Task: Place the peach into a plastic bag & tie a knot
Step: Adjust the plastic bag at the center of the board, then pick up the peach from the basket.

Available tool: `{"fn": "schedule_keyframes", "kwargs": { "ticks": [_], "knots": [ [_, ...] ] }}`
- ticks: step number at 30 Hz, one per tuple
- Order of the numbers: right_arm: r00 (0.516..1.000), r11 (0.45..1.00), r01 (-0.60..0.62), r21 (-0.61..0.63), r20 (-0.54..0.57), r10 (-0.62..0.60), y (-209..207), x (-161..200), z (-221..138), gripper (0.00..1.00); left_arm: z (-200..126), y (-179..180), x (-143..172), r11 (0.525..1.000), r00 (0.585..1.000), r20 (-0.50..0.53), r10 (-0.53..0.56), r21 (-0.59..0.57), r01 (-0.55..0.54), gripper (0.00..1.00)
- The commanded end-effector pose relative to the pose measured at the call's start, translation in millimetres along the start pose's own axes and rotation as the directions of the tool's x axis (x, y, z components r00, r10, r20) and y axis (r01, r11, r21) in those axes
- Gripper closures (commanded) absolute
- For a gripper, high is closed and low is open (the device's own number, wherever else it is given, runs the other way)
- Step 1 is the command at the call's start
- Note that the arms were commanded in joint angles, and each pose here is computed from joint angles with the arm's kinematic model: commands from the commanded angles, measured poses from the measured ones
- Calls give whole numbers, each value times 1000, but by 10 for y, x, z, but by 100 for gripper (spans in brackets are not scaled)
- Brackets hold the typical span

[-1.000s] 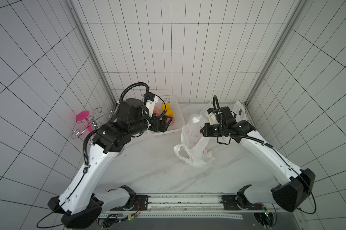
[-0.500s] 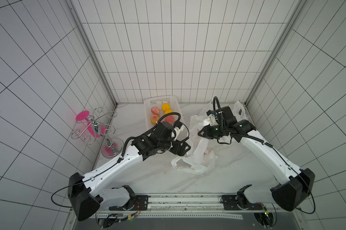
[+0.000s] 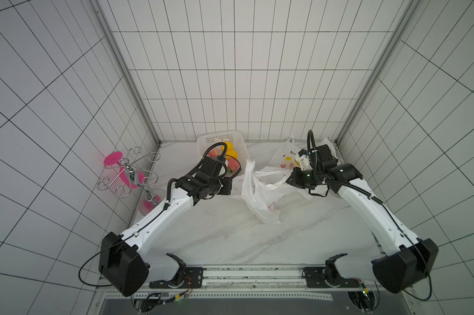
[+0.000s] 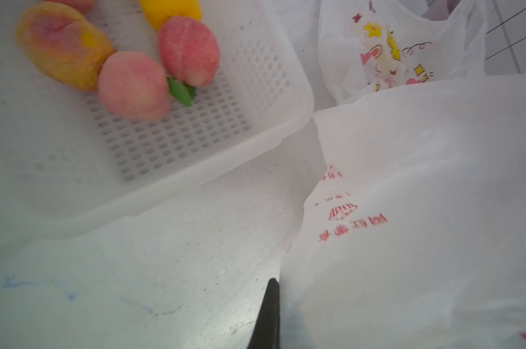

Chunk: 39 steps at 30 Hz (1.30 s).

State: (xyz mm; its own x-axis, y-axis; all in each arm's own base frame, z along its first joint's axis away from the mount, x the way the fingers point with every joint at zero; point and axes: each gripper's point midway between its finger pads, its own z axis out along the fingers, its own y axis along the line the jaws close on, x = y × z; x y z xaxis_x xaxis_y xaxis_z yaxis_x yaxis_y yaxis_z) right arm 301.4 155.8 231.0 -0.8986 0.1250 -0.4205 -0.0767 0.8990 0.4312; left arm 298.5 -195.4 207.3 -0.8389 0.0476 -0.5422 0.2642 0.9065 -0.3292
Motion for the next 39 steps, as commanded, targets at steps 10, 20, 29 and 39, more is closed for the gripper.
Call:
{"fn": "schedule_keyframes", "kwargs": {
  "ticks": [10, 20, 29, 39],
  "knots": [
    [992, 997, 17, -72, -123, -26, 231, 280, 297, 100, -519, -1473, 253, 814, 954, 42, 295, 512, -275, 49],
    [994, 978, -54, -200, -100, 34, 67, 314, 531, 100, -890, -26, -622, 984, 950, 304, 74, 130, -118, 30],
    [995, 987, -87, -131, -65, 79, -113, 164, 418, 100, 178, 515, -1186, 978, 965, 229, 130, -187, -88, 26],
    [992, 985, -108, -136, -77, 98, -187, 139, 413, 100, 1774, 607, -1324, 925, 971, -70, 230, -293, -240, 16]
  ]
}}
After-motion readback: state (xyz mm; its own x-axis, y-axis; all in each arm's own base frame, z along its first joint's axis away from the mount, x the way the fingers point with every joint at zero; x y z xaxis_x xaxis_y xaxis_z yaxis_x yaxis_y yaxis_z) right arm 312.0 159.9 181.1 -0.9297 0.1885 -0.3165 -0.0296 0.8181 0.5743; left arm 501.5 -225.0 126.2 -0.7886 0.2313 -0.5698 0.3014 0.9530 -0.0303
